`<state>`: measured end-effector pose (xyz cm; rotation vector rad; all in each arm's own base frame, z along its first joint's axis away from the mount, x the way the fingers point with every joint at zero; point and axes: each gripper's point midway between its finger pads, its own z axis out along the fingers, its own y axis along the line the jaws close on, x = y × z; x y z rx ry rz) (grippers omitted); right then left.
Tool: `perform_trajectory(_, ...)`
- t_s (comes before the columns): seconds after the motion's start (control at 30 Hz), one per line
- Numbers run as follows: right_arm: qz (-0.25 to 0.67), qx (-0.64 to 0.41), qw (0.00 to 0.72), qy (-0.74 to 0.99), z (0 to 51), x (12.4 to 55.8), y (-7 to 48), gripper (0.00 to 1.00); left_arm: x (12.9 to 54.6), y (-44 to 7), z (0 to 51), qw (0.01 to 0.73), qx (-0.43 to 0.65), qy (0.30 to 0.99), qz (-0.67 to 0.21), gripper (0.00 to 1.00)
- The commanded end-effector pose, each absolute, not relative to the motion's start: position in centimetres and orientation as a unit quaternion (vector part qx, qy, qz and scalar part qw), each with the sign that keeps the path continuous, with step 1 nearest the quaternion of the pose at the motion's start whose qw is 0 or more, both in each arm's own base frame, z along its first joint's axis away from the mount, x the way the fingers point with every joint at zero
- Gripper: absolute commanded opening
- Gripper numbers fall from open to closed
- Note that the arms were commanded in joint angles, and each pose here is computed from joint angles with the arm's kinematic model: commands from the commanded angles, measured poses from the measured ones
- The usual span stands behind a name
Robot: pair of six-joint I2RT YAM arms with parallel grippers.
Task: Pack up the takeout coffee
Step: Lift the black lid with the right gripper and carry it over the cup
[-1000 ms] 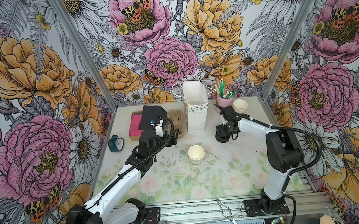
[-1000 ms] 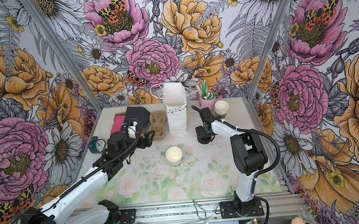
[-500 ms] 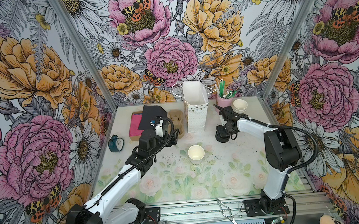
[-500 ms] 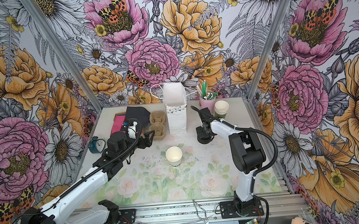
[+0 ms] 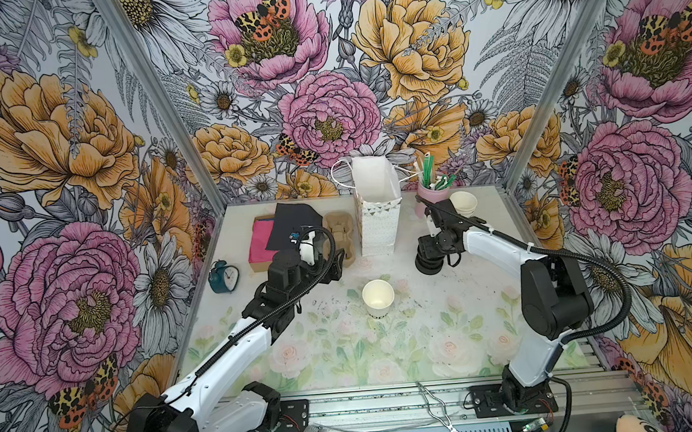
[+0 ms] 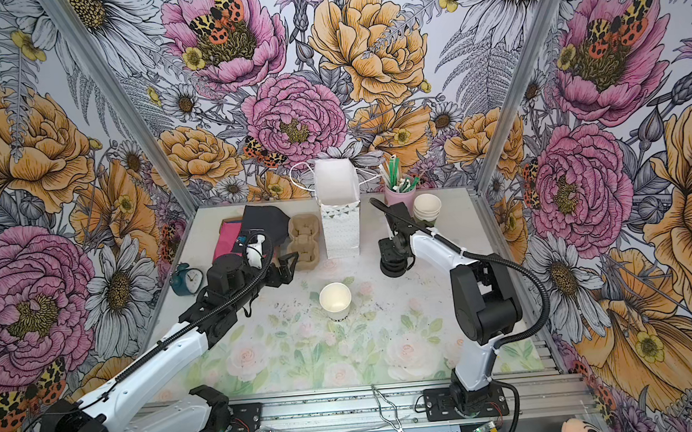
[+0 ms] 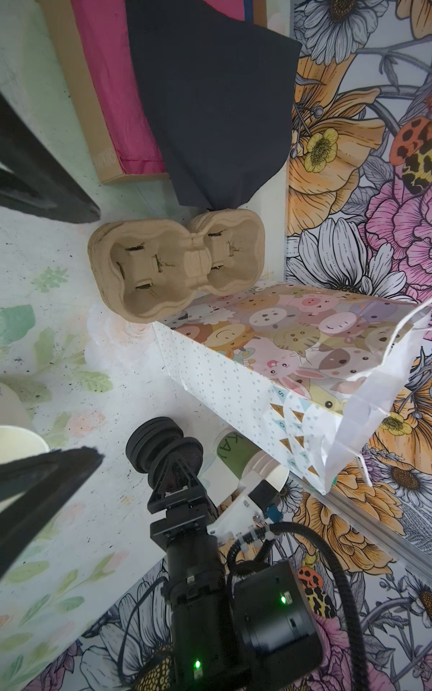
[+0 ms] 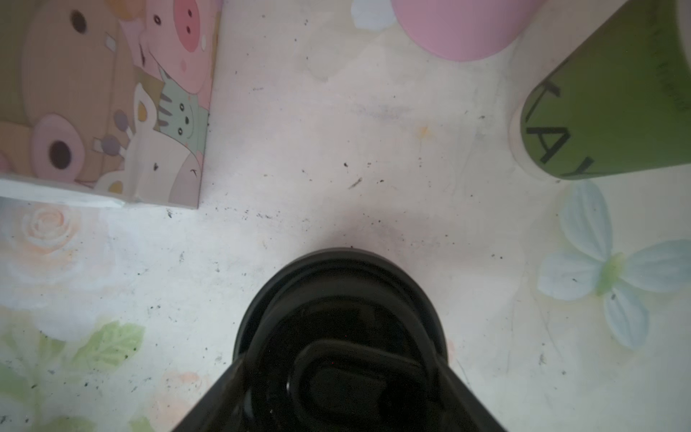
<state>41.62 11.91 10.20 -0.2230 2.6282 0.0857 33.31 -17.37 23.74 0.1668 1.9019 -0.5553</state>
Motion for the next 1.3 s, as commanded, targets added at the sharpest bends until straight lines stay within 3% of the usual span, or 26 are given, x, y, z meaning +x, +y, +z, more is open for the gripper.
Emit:
perform_trajectory(0.0, 0.032, -0.079, 0.277, 0.957, 12.9, 41.2, 11.5, 0.66, 33.1, -17.0, 23.9, 0.553, 0.071, 0.798, -0.227, 0.95)
perform_trajectory(0.33, 0.110, -0.150, 0.342, 0.921, 19.8, 36.9, 16.4, 0.65, 33.2, -17.8, 23.5, 0.541, 0.075, 0.801, -0.245, 0.95)
perform_trajectory(0.57, 0.162, -0.249, 0.333, 0.895, 21.6, 32.1, 22.5, 0.64, 33.0, -18.2, 23.4, 0.534, 0.077, 0.801, -0.258, 0.95)
perform_trajectory(0.87, 0.175, -0.334, 0.282, 0.882, 18.8, 27.7, 27.9, 0.64, 33.0, -18.2, 23.1, 0.531, 0.075, 0.804, -0.259, 0.95)
perform_trajectory(1.27, 0.155, -0.359, 0.240, 0.888, 15.3, 27.2, 29.6, 0.64, 33.0, -18.1, 23.0, 0.530, 0.072, 0.805, -0.257, 0.95)
